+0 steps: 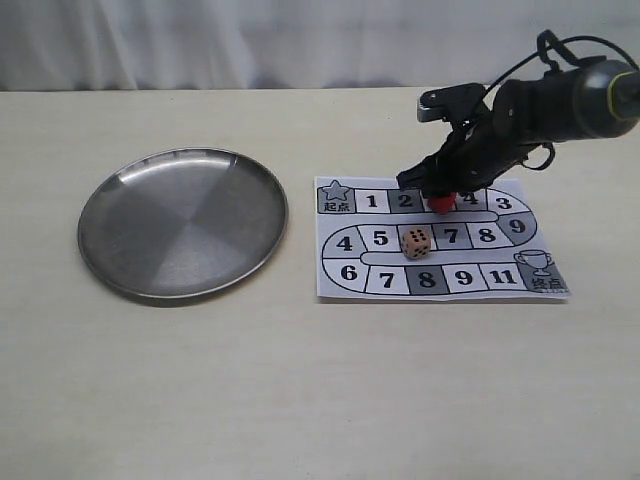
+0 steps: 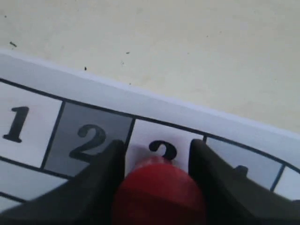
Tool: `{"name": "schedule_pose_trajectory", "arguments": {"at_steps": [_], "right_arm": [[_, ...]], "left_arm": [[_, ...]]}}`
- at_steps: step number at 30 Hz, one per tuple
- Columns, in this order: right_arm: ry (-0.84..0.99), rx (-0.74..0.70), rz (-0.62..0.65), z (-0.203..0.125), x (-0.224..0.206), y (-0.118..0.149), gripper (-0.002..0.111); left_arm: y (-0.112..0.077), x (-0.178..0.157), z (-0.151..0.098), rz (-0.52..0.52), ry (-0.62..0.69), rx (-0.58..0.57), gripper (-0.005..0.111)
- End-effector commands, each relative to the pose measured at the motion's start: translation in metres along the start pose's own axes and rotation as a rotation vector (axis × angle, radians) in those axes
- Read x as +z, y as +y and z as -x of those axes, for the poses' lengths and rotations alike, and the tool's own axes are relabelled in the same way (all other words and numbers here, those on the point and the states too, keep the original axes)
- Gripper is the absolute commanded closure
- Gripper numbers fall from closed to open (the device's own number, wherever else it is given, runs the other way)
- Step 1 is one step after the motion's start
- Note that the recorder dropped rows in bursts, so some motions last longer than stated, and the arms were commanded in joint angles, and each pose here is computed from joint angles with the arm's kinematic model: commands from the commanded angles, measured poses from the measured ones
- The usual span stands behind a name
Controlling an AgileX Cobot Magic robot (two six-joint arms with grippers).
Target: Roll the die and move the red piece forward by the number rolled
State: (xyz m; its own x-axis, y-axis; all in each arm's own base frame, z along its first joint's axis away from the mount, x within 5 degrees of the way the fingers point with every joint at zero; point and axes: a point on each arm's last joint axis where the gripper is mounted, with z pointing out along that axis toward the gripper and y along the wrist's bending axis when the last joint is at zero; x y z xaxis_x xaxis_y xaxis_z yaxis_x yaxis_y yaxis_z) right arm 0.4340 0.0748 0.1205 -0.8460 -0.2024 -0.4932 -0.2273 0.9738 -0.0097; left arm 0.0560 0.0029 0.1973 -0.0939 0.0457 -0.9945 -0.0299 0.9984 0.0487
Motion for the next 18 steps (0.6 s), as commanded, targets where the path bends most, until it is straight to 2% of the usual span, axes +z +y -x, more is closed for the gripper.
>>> {"name": "schedule_pose_trajectory", "arguments": {"at_steps": [1,7,12,18], "right_arm": [[-0.045,-0.002,-0.001,0.016,-0.046,-0.001,0.089],[-0.082,-0.041,-0.026,0.022,-0.072,-0.004,0.089],[-0.142,0.007,-0.059,0.010,-0.054,-0.023,0.089],[-0.112,0.099,-0.077,-0.010,-0.026,-0.042,0.089]], "left_arm": [[-0.001,0.000,0.000,-0.010,-0.009,-0.002,0.107],[-0.001,0.000,0.000,-0.010,-0.009,-0.002,0.107],[-0.001,0.000,0.000,-0.010,-0.009,-0.002,0.107],[-0.001,0.000,0.000,-0.010,-0.009,-0.002,0.107]]}}
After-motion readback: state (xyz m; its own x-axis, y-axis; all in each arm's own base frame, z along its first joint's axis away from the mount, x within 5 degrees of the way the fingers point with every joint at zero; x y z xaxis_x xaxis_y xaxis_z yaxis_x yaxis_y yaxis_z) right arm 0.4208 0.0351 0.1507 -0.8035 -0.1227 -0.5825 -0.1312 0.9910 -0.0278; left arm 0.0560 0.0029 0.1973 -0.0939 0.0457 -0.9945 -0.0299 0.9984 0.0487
